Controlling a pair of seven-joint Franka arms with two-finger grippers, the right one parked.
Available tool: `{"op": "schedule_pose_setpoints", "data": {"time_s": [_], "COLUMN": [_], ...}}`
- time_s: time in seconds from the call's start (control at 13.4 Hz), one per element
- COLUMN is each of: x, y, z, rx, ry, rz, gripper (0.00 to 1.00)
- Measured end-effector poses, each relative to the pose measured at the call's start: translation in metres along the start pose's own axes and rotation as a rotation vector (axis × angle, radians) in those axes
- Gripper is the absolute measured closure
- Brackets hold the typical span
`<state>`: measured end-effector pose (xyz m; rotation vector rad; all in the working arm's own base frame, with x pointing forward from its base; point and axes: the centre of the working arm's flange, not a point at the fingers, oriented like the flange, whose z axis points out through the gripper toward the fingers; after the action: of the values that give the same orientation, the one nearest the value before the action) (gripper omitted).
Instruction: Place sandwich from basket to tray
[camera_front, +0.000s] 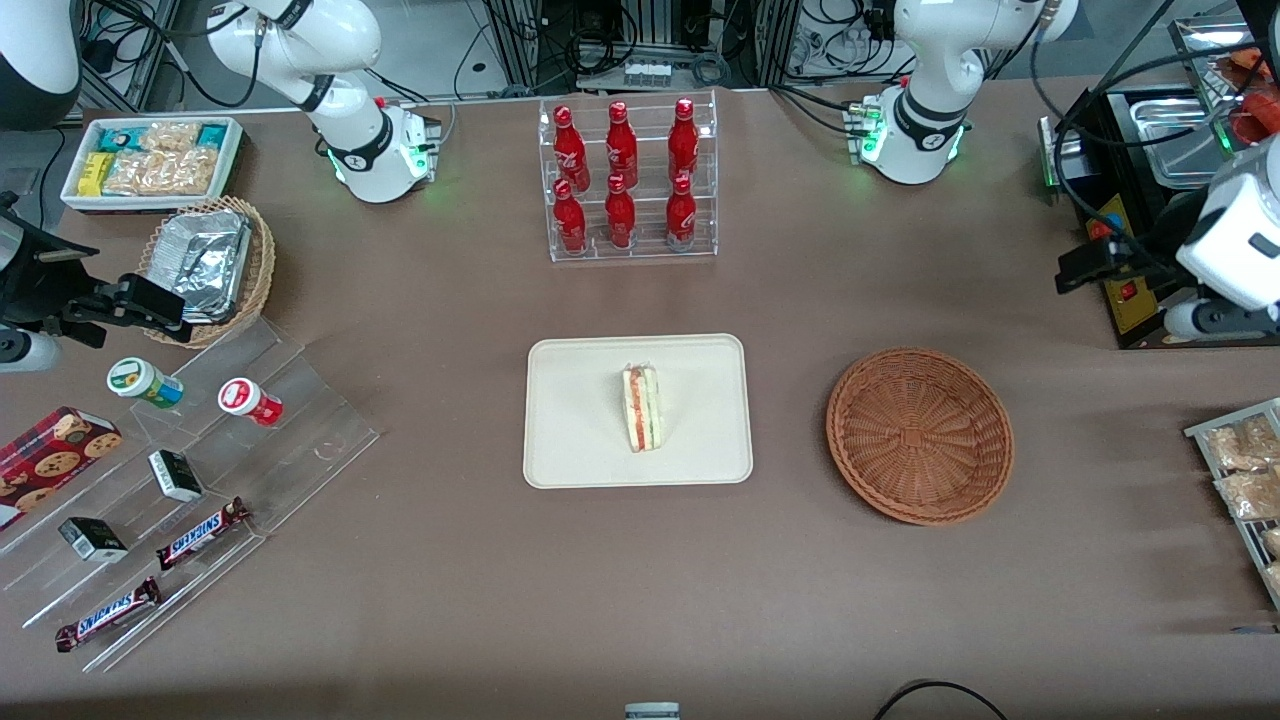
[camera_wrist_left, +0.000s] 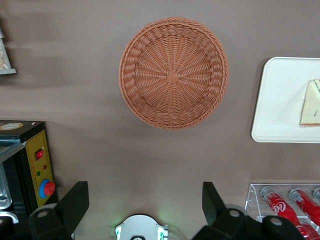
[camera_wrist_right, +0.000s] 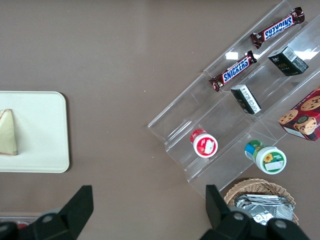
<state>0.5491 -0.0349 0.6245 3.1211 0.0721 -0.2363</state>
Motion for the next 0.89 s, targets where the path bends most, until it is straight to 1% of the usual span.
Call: {"op": "schedule_pose_setpoints", "data": {"time_s": [0.22,0.89], "x": [-0.016,-0.008], "y": [-0.002,0.012], "z": [-0.001,0.008], "rx": [0.000,0.004], "ry": [0.014,0.011], "rz": [0.000,0.025], "gripper": [0.00,0.00]}}
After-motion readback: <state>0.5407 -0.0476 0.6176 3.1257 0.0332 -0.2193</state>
